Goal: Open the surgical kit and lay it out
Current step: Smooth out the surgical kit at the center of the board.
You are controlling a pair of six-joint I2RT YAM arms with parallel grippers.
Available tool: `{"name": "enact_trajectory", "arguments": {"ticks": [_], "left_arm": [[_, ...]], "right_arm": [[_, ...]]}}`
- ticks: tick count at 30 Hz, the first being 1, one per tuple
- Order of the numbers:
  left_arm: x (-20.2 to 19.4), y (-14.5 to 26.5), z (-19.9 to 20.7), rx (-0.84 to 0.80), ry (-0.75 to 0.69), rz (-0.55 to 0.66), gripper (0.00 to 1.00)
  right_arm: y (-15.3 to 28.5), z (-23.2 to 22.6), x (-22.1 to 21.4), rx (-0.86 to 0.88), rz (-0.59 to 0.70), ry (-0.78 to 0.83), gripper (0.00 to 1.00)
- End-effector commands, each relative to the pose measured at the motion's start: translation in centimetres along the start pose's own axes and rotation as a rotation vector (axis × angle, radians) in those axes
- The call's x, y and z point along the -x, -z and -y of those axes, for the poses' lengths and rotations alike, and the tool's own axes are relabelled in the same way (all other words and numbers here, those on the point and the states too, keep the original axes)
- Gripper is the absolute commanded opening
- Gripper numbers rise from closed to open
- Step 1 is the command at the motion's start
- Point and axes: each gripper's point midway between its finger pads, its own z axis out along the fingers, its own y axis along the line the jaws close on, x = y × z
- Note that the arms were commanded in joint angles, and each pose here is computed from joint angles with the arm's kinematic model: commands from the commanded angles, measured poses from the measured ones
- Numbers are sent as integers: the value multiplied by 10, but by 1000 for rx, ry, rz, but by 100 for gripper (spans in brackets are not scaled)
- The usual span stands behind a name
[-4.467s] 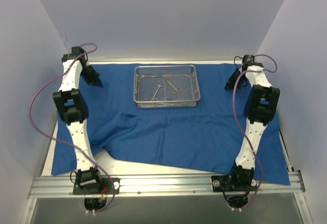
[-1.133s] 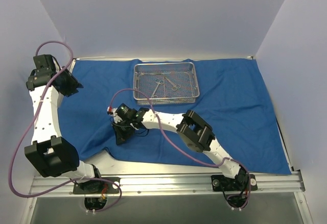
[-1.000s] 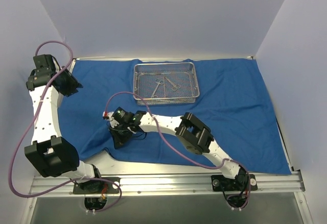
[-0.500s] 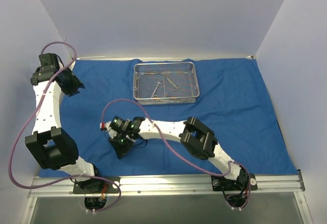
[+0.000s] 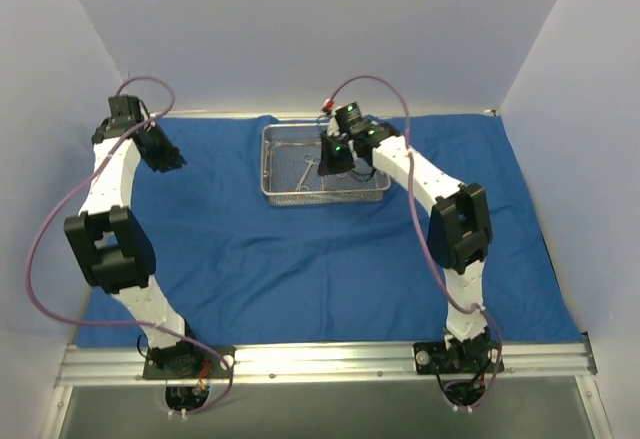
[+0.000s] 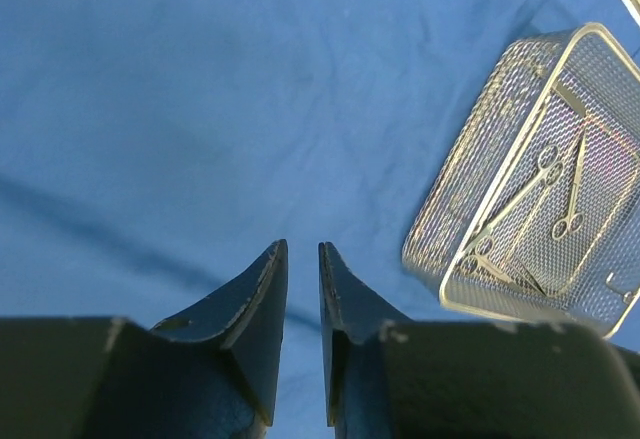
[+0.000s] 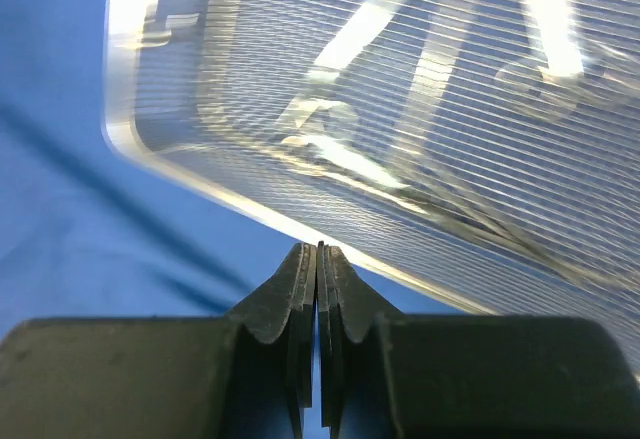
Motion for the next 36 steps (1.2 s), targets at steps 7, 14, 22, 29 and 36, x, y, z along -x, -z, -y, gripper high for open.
{"name": "enact_trajectory", "arguments": {"ticks": [7, 14, 22, 29, 36], "left_arm": [[2, -50, 41, -44, 34, -86, 5], [-54, -63, 48, 2, 19, -203, 2], [-98, -77, 24, 133, -12, -361, 2], [-131, -73, -1, 309, -22, -379, 2], [-144, -98, -23, 451, 9, -497, 2]], "right_arm": [[85, 134, 32, -298, 150, -321, 0], [127, 204, -3, -499, 91, -412, 0], [117, 240, -66, -514, -51, -486, 0], [104, 249, -82, -536, -93, -487, 0], [66, 263, -115, -543, -188, -538, 0]]}}
